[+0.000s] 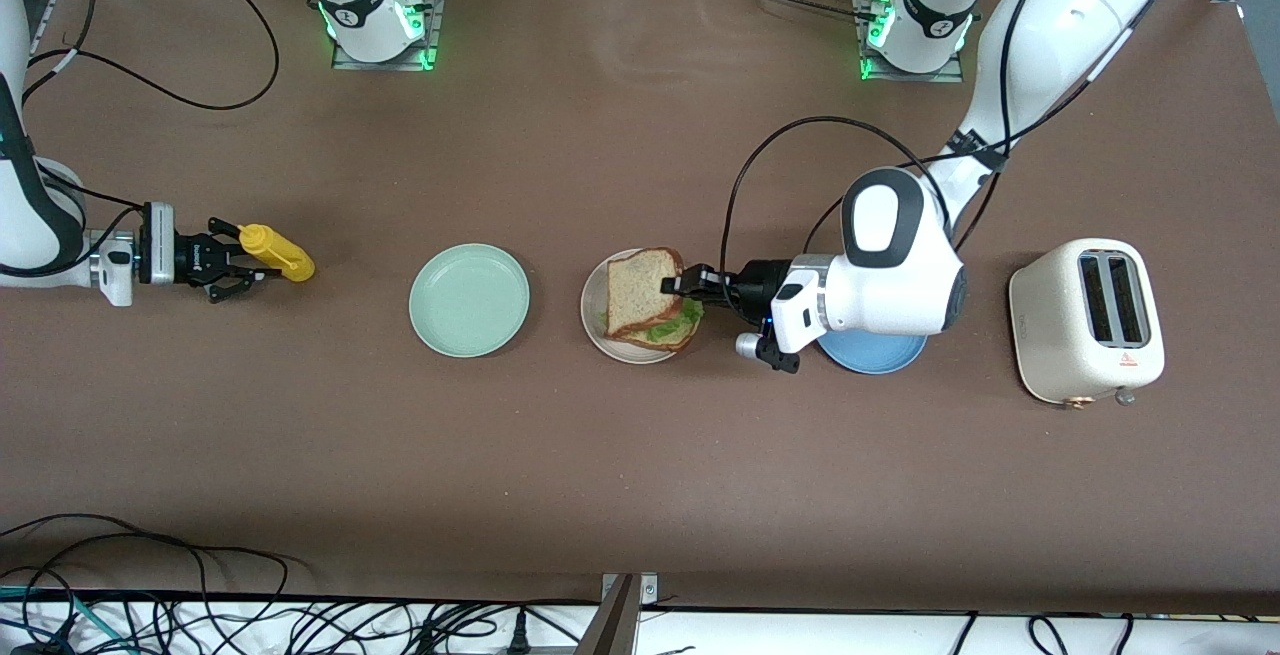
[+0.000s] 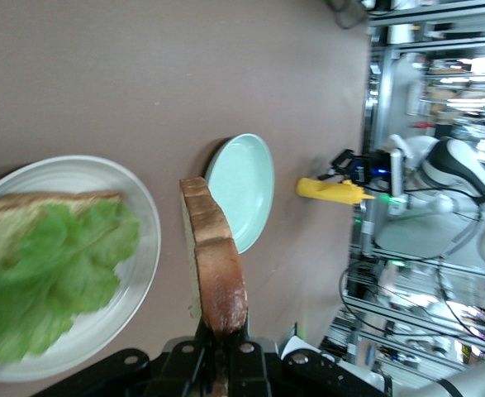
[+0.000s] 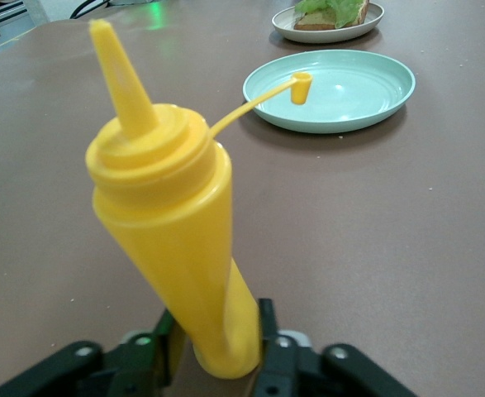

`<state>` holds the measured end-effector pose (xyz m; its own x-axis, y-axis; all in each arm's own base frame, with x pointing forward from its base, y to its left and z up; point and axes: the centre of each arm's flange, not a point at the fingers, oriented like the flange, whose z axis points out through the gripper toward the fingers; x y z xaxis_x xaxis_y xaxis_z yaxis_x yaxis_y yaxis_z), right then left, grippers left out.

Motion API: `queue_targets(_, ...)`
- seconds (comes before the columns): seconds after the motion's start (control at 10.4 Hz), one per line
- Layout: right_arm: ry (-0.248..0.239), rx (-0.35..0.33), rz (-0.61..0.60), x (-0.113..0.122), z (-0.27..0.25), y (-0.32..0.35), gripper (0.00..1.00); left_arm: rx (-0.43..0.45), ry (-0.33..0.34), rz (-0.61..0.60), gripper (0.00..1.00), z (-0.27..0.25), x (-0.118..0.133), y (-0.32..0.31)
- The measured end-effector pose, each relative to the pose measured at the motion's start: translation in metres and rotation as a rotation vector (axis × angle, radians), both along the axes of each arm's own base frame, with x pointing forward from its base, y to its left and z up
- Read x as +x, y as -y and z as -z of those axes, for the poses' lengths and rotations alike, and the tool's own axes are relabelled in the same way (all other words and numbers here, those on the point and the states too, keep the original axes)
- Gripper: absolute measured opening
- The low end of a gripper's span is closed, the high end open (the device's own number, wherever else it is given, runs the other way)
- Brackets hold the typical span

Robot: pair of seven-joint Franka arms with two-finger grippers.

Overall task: Make sandwich on beige plate with both arms
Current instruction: 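Carry the bread slice with the left gripper onto the lettuce, then open the left gripper and draw it back from the sandwich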

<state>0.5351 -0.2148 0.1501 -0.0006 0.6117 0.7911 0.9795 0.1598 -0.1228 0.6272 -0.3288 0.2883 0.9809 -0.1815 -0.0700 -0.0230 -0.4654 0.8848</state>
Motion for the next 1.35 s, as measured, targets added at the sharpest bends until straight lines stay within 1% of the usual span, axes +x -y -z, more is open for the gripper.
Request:
queue_targets(0.1,0.000,-0.003,0.006,0.002,-0.002,0.003,0.61,-0.037,0.024,0.014,0.09,0.016,-0.001,0.000)
queue_targets(0.29,-0.003,-0.018,0.046,0.010,-0.019,0.022,0.89,-0.065,0.066,0.046,0.09,0.044,-0.003,-0.004)
queue_targets(0.39,0.001,-0.035,0.070,0.017,-0.032,0.035,0.99,-0.073,0.078,0.060,0.09,0.058,-0.004,-0.006)
queue_targets(0.48,-0.015,-0.054,0.093,0.025,-0.047,0.046,1.00,-0.078,0.078,0.066,0.09,0.072,-0.006,-0.009)
queue_targets(0.58,-0.052,-0.084,0.113,0.035,-0.067,0.054,1.00,-0.080,0.073,0.068,0.11,0.081,-0.007,-0.011)
queue_targets(0.68,-0.090,-0.117,0.134,0.044,-0.090,0.061,1.00,-0.085,0.060,0.061,0.20,0.086,-0.009,-0.013)
queue_targets(0.87,-0.134,-0.188,0.198,0.060,-0.134,0.068,1.00,-0.093,0.051,0.041,0.47,0.088,-0.006,-0.020)
queue_targets(0.97,-0.158,-0.227,0.238,0.066,-0.156,0.067,1.00,-0.093,0.053,0.031,0.63,0.087,-0.003,-0.026)
queue_targets(1.06,-0.180,-0.265,0.278,0.070,-0.179,0.062,1.00,-0.089,0.057,0.015,0.77,0.086,0.002,-0.038)
queue_targets(1.16,-0.203,-0.307,0.323,0.074,-0.206,0.051,1.00,-0.065,0.082,0.018,0.90,0.087,0.009,-0.054)
queue_targets(1.26,-0.224,-0.344,0.365,0.078,-0.232,0.038,1.00,-0.030,0.113,0.032,1.00,0.085,0.015,-0.070)
queue_targets(1.35,-0.245,-0.382,0.403,0.082,-0.255,0.022,1.00,0.003,0.142,0.041,1.00,0.081,0.022,-0.087)
